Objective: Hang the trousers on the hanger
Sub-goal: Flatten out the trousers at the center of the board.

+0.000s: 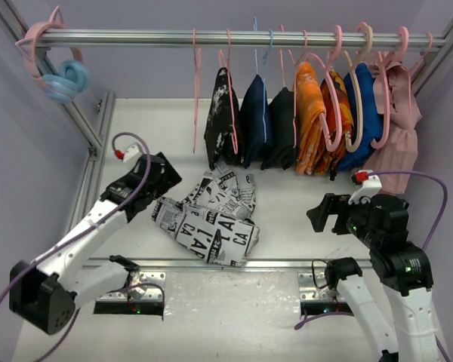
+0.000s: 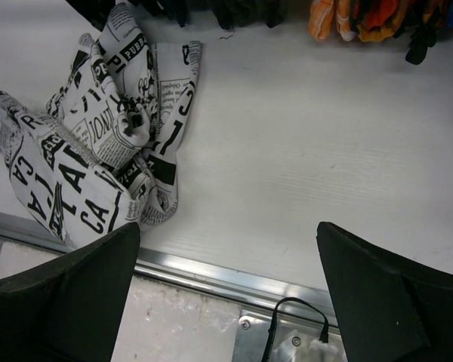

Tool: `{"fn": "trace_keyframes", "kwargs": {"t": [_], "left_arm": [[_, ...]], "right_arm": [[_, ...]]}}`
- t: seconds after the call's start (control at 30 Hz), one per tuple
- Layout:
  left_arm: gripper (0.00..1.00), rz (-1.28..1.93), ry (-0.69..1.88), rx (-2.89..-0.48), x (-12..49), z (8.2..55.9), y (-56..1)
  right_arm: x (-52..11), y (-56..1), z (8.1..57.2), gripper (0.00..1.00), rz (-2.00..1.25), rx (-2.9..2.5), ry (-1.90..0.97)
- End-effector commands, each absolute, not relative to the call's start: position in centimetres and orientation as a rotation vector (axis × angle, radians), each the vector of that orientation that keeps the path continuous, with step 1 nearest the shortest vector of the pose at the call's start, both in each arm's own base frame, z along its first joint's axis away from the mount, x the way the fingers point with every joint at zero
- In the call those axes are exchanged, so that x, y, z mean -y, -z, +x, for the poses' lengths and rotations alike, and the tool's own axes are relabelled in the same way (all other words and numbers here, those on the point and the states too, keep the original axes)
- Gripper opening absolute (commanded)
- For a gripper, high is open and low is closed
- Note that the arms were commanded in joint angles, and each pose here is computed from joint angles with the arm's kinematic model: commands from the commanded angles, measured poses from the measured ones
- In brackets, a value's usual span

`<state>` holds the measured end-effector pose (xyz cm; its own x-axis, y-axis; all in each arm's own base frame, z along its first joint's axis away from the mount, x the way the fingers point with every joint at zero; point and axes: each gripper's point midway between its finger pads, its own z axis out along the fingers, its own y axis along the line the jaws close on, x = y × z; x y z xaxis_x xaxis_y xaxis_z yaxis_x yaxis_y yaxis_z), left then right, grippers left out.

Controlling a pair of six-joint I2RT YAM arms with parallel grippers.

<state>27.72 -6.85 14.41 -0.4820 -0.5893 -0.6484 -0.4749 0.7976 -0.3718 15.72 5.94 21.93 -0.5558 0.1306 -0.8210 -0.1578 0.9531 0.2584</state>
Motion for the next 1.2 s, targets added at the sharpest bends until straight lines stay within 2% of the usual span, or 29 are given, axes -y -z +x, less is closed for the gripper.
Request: {"fn": "trace_keyframes", "kwargs": {"t": [0.0,0.1,0.27,0.3,0.5,0.57,0.6,0.77,0.93,1.07,1.17], "left_arm": [[1.0,-0.833,0.192,-2.164,11.2,30.1,-13.4],[1.0,-0.842,0.049,-2.27,11.8,28.6,-9.4],[0.96,-0.853,0.012,-2.32,12.5,26.2,-6.5],[0.9,-0.842,-0.007,-2.324,12.4,25.8,-6.0],[0.21,-0.822,-0.112,-2.34,11.2,25.2,-4.7],[0.04,-0.824,-0.137,-2.332,10.8,25.1,-5.5],[0.0,-0.827,-0.143,-2.305,10.5,25.3,-6.3],[0.0,-0.806,-0.144,-2.207,9.0,25.3,-11.8],[0.0,-0.824,-0.008,-2.01,6.9,24.8,-19.5],[0.0,-0.766,0.188,-1.817,5.1,23.5,-26.9],[0.0,-0.688,0.353,-1.689,4.8,22.2,-32.1]], "right_arm": [[-6.7,-23.1,16.3,0.99,-0.077,-2.075,-0.405],[-6.6,-23.1,16.0,0.99,-0.079,-2.071,-0.404],[-6.9,-23.2,16.1,0.99,-0.085,-2.062,-0.42],[-7.0,-23.1,16.1,0.99,-0.09,-2.063,-0.425],[-7.3,-23.0,16.3,0.99,-0.102,-2.065,-0.441],[-7.4,-22.9,16.4,0.99,-0.105,-2.071,-0.446],[-7.4,-22.9,16.4,0.99,-0.107,-2.074,-0.448],[-9.1,-23.0,16.4,0.99,-0.15,-2.059,-0.554],[-15.9,-25.4,14.8,0.99,-0.339,-1.883,-1.075],[-17.4,-21.3,17.0,0.99,-0.232,-1.992,-1.24],[-19.5,-18.6,16.6,0.99,-0.28,-2.044,-1.455]]}}
